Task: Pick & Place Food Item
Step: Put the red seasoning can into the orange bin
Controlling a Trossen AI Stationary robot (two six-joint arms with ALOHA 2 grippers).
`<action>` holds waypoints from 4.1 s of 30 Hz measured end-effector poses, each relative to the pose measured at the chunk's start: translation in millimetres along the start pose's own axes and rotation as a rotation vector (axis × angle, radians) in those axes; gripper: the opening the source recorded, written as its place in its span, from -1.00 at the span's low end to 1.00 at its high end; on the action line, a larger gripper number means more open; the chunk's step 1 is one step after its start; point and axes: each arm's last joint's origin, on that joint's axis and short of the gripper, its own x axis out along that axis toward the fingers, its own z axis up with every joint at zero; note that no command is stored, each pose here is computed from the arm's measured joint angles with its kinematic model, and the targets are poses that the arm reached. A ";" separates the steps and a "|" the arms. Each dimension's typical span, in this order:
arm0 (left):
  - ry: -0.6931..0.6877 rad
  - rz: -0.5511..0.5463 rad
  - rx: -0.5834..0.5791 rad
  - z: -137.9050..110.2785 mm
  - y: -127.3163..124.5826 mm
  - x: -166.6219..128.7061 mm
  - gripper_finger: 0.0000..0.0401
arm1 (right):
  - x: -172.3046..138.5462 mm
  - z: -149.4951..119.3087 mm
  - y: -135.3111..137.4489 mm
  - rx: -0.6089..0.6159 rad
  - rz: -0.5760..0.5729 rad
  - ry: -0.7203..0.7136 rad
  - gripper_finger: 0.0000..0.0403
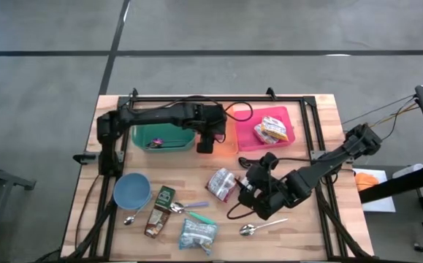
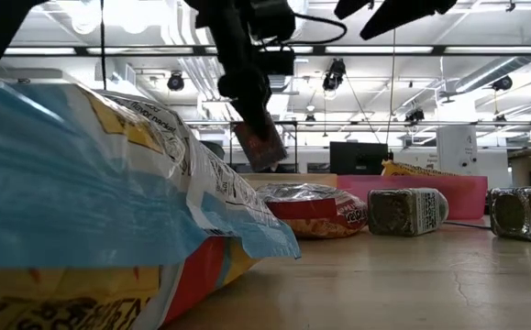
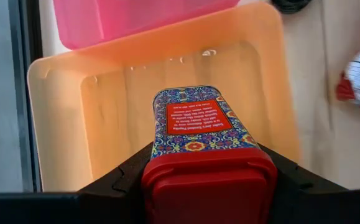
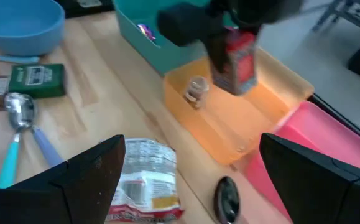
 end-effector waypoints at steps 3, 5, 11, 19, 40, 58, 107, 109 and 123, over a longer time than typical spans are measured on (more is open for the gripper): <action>0.004 -0.001 0.042 1.0 0.6 7.8 0.00 | 4.7 -7.5 0.8 -0.016 0.005 -0.002 0.83; 0.006 -0.006 0.069 1.8 0.0 13.0 0.00 | 7.1 -11.4 1.0 -0.018 0.006 -0.003 0.83; 0.002 -0.009 0.080 6.3 -0.5 31.9 0.00 | 10.8 -13.7 -1.6 -0.036 0.005 0.018 0.83; 0.064 -0.045 0.103 0.7 -3.5 35.2 0.00 | 11.1 -13.0 -1.0 -0.064 0.009 0.020 0.83; 0.104 -0.112 0.178 -1.8 -15.2 34.0 0.00 | 12.5 -12.2 -1.8 -0.067 0.006 0.023 0.82; 0.091 -0.125 0.302 1.4 -24.1 46.9 0.00 | 12.5 -12.6 -1.4 -0.070 0.018 0.036 0.82; 0.205 -0.120 0.183 -5.1 -29.4 68.4 0.21 | 13.2 -14.4 -0.9 -0.059 0.034 0.055 0.82; 0.215 -0.114 0.179 -5.7 -29.4 68.2 0.21 | 13.2 -14.4 -0.9 -0.059 0.035 0.055 0.82; 0.256 -0.046 0.174 -6.5 -31.0 66.7 0.22 | 13.2 -14.4 -0.7 -0.059 0.040 0.059 0.82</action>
